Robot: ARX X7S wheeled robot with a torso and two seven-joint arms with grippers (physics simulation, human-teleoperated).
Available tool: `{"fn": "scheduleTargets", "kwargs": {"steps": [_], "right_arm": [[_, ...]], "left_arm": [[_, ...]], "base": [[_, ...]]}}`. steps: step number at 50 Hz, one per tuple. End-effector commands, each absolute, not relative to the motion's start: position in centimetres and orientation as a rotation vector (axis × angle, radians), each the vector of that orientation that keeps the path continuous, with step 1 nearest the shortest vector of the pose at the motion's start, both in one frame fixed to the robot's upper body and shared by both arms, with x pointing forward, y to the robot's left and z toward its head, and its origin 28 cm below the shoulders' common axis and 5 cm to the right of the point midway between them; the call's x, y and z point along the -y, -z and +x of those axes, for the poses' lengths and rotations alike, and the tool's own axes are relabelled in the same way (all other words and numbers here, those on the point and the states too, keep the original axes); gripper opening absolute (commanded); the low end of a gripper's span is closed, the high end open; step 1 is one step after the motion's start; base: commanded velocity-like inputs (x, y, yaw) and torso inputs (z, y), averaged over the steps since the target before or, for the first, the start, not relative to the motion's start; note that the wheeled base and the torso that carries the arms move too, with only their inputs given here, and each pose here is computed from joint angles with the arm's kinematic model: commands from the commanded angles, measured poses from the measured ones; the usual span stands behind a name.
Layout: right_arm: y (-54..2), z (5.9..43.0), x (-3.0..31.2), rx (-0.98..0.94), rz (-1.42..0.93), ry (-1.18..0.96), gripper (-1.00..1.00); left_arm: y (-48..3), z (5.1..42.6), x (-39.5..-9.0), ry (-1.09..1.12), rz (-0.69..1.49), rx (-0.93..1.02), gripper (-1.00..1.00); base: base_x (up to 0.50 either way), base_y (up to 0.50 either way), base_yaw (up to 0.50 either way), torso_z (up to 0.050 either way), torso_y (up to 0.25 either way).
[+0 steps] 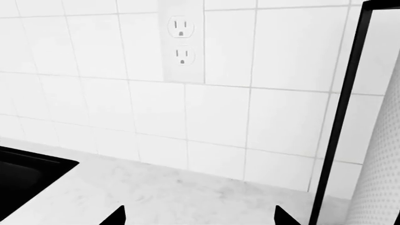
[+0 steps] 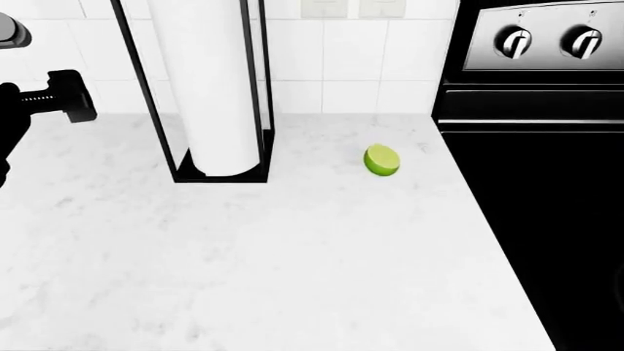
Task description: Pick the cans from the counter and place them in their designated side in the cabinet.
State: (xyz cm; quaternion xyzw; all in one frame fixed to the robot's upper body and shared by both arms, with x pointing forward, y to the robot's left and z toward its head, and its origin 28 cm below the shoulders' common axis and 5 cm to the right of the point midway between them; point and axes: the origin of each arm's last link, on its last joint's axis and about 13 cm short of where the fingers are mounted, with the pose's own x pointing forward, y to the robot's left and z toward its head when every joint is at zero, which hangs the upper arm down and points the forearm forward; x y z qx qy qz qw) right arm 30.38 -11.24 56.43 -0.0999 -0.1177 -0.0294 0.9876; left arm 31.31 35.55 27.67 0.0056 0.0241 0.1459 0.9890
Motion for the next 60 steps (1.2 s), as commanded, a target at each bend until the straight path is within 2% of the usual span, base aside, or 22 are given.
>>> {"fn": "scheduleTargets", "kwargs": {"steps": [1,9,40,60], "right_arm": [[-56.1,30.6,12.3,0.204,-0.249,0.147,1.0],[-56.1,30.6,12.2,0.211,-0.257,0.151,1.0],[-55.6,31.3,12.2,0.206,-0.262,0.138,1.0],[-54.7,32.5,12.2,0.22,-0.278,0.057,1.0]], "left_arm": [[-27.6,31.2,-35.6,-0.294,0.011,-0.046,1.0],[-27.5,31.1,-35.6,-0.294,0.011,-0.047,1.0],[-26.9,31.5,-35.8,-0.288,0.003,-0.057,1.0],[-26.7,31.4,-35.8,-0.262,0.015,-0.036,1.0]], "base": [[0.0,0.0,0.0,0.0,0.0],[-0.1,0.0,0.0,0.0,0.0],[-0.48,0.0,0.0,0.0,0.0],[-0.01,0.0,0.0,0.0,0.0]]}}
